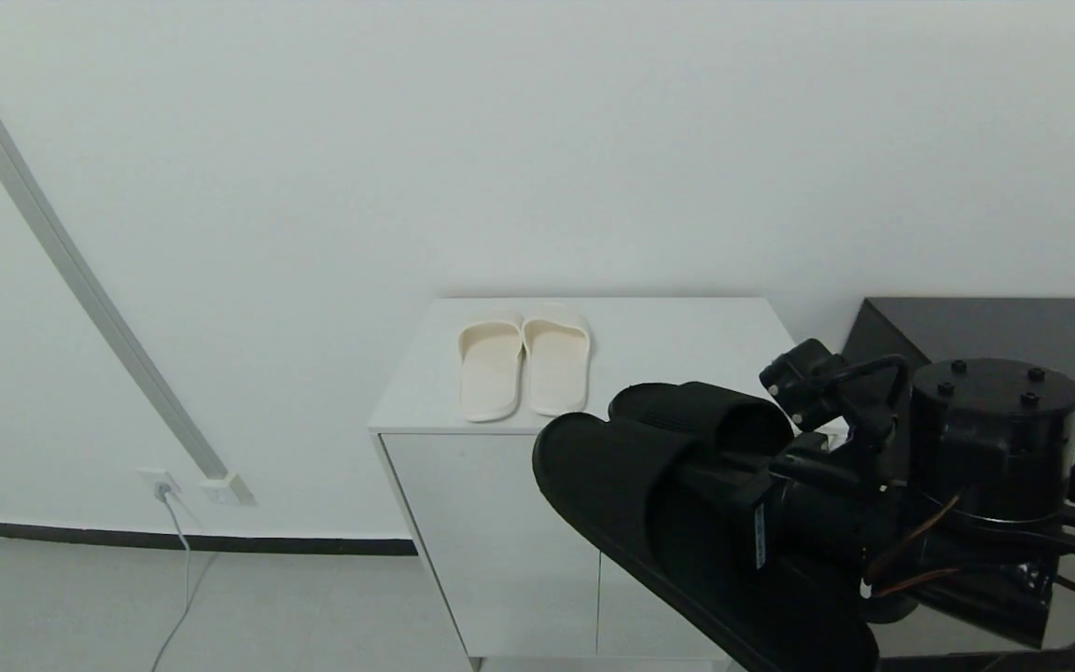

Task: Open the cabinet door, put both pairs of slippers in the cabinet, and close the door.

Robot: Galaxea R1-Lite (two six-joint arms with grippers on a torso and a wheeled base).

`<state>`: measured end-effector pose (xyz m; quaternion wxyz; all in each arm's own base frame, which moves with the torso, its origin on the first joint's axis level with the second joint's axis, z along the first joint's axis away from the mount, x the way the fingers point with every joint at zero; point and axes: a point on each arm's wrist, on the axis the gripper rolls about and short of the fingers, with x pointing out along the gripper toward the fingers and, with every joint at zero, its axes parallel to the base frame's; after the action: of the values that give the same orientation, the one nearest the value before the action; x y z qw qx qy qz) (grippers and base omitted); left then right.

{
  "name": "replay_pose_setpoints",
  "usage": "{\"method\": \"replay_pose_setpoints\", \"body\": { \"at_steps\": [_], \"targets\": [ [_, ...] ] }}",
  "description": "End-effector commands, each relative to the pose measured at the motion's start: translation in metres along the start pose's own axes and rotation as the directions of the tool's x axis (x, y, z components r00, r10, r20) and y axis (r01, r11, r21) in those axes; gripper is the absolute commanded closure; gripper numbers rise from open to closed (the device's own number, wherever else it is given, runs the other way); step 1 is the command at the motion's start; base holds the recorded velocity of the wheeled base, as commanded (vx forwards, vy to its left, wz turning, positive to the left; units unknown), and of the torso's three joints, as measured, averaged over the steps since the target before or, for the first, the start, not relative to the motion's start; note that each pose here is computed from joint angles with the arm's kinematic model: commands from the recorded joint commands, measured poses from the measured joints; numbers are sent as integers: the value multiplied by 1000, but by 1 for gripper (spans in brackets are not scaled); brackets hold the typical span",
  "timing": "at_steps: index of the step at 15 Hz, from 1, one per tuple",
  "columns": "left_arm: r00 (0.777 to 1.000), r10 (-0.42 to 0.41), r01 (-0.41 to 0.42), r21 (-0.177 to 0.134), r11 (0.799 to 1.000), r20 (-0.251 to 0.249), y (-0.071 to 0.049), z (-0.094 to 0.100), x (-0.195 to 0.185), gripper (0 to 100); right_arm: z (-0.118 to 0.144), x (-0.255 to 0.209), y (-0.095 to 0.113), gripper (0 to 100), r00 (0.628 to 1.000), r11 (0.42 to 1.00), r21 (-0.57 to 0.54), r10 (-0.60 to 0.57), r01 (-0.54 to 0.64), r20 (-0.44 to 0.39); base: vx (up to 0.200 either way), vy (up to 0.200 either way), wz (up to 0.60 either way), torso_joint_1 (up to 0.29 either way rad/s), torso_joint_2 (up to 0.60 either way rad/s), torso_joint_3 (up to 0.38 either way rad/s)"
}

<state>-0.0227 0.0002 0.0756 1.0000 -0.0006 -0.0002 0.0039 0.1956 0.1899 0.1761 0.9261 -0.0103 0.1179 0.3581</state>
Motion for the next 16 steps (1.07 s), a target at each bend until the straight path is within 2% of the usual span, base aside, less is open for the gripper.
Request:
{"method": "replay_pose_setpoints", "body": {
  "at_steps": [1,12,16],
  "targets": [
    [1000,1,-1,0,1000,0,0,0,0,100,-3,0,-1,100,1000,1000,-1,-3,3,-10,0,0,0,0,0,0],
    [1000,1,-1,0,1000,0,0,0,0,100,-8,1,-1,100,1000,1000,-4,-4,4,-28,0,0,0,-5,7,7],
    [1000,4,-4,0,1000,0,0,0,0,100,-11,0,-1,100,999,1000,-6,-4,4,-39,0,0,0,-150,334,181]
  ]
}}
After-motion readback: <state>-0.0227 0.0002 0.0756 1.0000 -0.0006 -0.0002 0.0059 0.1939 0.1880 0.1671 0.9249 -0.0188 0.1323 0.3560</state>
